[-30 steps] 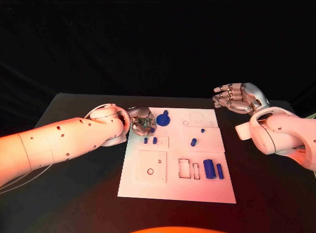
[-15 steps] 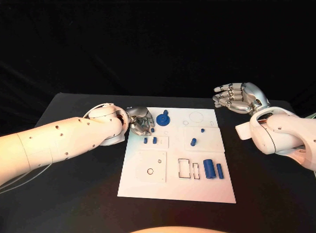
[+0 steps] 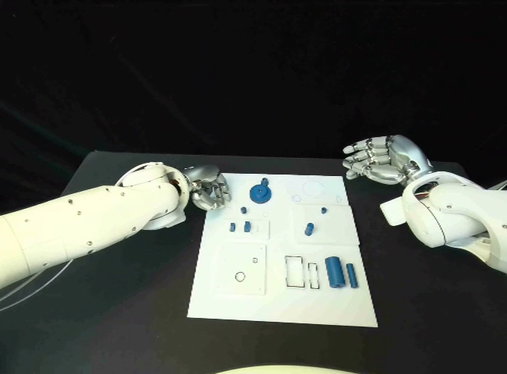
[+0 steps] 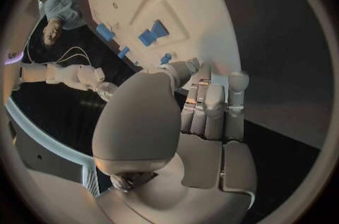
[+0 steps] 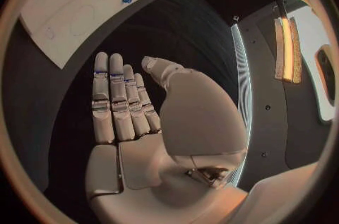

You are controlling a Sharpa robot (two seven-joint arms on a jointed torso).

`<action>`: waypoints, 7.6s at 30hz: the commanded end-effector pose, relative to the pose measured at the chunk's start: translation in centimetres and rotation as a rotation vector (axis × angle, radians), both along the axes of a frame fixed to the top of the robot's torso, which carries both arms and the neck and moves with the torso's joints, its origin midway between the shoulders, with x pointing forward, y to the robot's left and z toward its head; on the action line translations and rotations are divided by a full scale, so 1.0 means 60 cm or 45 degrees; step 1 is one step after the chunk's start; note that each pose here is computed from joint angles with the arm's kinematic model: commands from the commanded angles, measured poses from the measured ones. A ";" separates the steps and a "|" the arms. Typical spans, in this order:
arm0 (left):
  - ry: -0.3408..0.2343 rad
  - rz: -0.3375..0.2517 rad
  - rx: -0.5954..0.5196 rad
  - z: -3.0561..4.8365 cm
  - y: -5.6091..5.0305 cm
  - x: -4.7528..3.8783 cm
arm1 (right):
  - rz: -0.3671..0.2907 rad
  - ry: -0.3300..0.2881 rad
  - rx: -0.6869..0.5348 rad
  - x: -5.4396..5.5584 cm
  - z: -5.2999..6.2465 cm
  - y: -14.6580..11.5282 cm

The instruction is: Assemble the parts on the task board

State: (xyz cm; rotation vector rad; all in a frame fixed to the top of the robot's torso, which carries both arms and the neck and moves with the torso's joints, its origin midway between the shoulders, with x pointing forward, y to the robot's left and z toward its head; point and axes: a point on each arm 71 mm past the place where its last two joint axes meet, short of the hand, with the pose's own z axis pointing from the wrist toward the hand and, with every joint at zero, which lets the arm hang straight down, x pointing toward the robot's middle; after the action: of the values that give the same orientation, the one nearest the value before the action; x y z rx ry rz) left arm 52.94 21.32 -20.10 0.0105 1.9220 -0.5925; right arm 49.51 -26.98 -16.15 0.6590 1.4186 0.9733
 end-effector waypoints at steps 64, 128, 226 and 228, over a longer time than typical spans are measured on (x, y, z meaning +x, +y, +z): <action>0.245 0.237 -1.352 0.066 0.071 -0.034 | 0.398 -0.102 -1.195 -0.017 -0.087 0.107; 0.279 0.245 -1.322 0.063 0.070 -0.037 | 0.298 -0.236 -1.188 -0.031 -0.078 0.130; 0.296 0.219 -1.333 0.061 0.037 -0.030 | 0.724 -0.269 -0.895 -0.172 -0.139 0.330; 0.297 0.219 -1.333 0.061 0.037 -0.030 | 0.726 -0.267 -0.896 -0.172 -0.139 0.330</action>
State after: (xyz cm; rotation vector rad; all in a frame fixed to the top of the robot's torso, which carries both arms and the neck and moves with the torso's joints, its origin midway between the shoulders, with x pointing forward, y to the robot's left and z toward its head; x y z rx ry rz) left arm 51.14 23.68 -16.53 -0.9110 1.5941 -1.4415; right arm 39.33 -7.30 -24.38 -0.3551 1.6419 0.8399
